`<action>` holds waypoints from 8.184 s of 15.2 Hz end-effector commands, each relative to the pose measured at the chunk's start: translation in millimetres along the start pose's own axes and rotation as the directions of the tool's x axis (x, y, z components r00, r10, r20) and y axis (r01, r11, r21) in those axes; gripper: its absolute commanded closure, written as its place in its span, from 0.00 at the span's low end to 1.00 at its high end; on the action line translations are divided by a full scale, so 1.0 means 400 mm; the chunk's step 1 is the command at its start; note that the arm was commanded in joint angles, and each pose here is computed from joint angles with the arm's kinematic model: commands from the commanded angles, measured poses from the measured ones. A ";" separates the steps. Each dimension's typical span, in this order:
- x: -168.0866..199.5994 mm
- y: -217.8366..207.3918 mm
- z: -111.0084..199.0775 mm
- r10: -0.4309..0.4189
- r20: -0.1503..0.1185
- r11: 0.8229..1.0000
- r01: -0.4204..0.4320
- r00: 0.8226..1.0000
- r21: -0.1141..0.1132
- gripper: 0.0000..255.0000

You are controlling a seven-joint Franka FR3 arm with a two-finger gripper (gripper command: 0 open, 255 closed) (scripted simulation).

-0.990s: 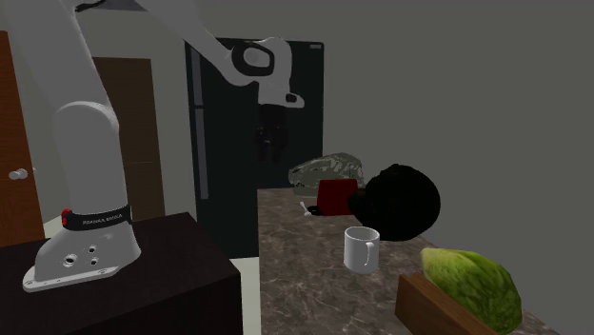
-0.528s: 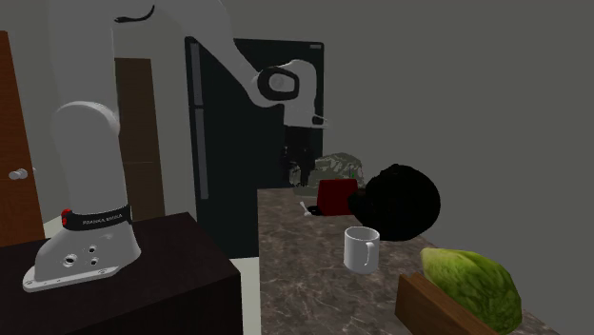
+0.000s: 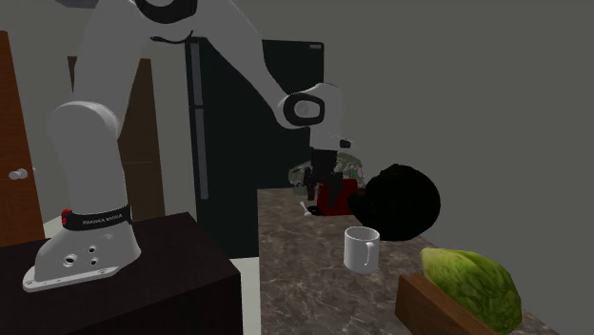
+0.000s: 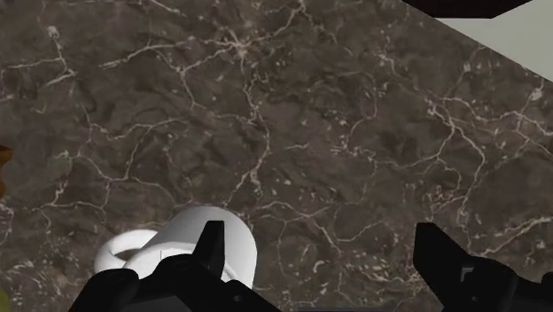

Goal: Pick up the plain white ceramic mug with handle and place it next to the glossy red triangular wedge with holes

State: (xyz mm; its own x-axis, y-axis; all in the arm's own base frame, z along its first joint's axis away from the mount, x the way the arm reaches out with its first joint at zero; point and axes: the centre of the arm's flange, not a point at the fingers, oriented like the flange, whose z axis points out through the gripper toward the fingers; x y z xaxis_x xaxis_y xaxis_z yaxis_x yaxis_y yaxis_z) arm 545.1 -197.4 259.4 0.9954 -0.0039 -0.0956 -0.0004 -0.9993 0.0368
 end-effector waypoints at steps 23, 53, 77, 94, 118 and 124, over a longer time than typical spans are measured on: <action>0.218 0.114 0.272 -0.015 -0.034 1.000 0.016 0.999 0.021 0.00; 0.194 0.123 0.023 -0.015 -0.034 1.000 0.016 0.999 0.021 1.00; 0.177 0.104 -0.279 -0.015 -0.034 1.000 0.016 0.999 0.021 1.00; 0.361 -0.363 -0.288 -0.015 -0.034 1.000 0.016 0.999 0.021 1.00; 0.391 -0.375 0.027 -0.015 -0.034 1.000 0.016 0.999 0.021 1.00; 0.399 -0.378 0.105 -0.015 -0.034 1.000 0.016 0.999 0.021 1.00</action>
State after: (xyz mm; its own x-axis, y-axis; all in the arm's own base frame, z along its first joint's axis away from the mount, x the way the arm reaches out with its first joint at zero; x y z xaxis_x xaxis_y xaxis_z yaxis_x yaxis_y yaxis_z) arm 699.4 -48.6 201.5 0.9979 0.0125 -0.0632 0.0135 -0.9998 0.0145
